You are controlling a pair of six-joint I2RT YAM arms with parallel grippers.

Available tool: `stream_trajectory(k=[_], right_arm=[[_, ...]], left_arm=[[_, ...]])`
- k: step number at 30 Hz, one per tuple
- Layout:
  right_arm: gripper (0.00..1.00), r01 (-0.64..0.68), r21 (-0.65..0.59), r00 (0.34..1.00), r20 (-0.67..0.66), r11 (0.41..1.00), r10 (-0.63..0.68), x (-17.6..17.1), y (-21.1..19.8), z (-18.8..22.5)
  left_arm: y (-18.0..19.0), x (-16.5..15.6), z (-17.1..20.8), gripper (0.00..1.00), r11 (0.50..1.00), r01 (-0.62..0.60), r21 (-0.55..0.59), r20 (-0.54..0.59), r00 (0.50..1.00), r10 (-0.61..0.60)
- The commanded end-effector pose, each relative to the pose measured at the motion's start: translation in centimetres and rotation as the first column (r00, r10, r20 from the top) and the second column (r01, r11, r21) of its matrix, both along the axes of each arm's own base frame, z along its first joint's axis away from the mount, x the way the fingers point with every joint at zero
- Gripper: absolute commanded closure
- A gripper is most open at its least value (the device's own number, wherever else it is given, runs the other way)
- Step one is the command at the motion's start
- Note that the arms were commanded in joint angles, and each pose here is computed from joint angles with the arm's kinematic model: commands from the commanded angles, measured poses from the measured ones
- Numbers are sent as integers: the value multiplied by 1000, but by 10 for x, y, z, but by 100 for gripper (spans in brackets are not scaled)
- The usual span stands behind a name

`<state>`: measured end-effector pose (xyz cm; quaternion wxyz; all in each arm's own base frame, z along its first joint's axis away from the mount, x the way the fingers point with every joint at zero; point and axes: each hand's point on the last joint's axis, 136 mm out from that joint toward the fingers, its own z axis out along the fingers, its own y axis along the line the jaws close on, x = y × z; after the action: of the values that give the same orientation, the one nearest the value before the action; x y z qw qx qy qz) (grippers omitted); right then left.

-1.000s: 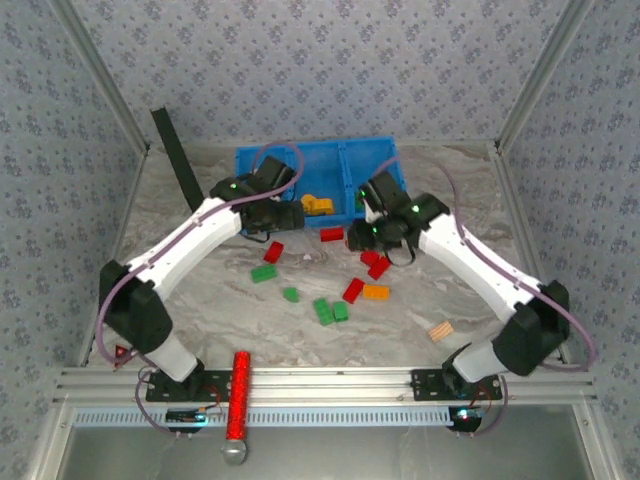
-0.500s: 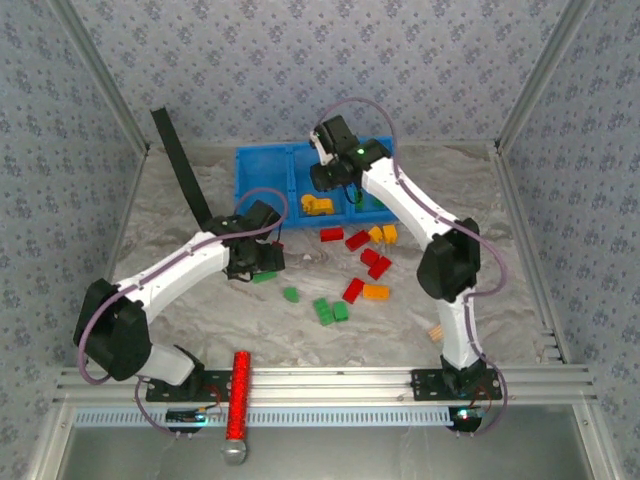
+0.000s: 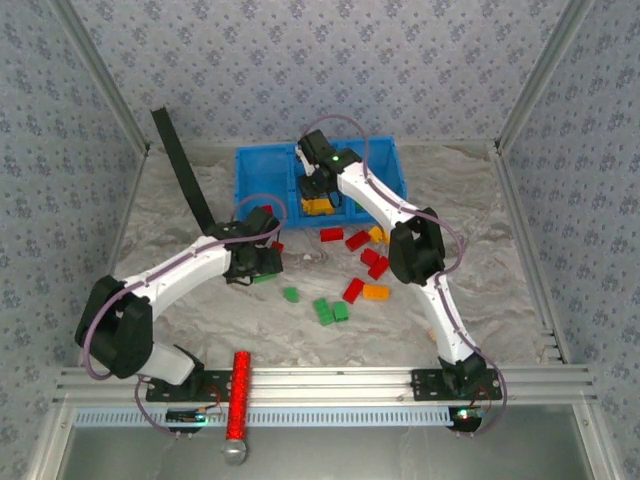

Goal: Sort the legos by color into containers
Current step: Place the lego in the container, then pick up the lego from the center of the table.

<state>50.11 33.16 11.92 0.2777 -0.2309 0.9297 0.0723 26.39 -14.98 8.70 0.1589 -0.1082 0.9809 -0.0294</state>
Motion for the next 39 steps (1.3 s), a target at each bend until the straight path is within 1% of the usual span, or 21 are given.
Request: stream_trajectory(k=[1,6,8,13,17,23,27,31,36,39], right_arm=[[59,10,19,1000,-2,1000,-10,3,7,0],[57,21,7,999,-26,1000,-21,1,6,-11],[56,24,2,999,-33,1000,-24,0,5,-14],[54,31,-11,999,-43,999,-32,-2,2,-16],[51,30,-15,999,-19,999,-31,-3,-3,2],[48,41,-17,998,48,999,-40,-7,-21,48],[46,67,-11,994,82,998,-66,-12,-39,73],[45,103,-5,990,100,995,-102,-14,-59,88],[44,137,-16,985,107,990,-134,-17,-78,94],[43,161,-19,982,98,987,-158,-20,-91,93]], left_arm=[[-3,5,-9,14,1000,-9,-29,-12,1000,8],[-6,9,-19,13,999,-1,-33,-42,999,0],[-10,16,-21,13,999,2,-48,-27,1000,-4],[-10,17,-30,13,999,5,-49,-52,999,-8],[-12,17,-40,13,998,4,-56,-73,997,-8],[-9,17,-55,14,999,-9,-44,-97,995,4],[-8,20,-62,18,999,-18,-49,-113,994,13],[-9,16,-71,23,998,-19,-54,-141,990,11],[-8,12,-75,32,999,-6,-49,-168,986,-2],[-8,10,-72,38,999,9,-48,-178,984,-18]])
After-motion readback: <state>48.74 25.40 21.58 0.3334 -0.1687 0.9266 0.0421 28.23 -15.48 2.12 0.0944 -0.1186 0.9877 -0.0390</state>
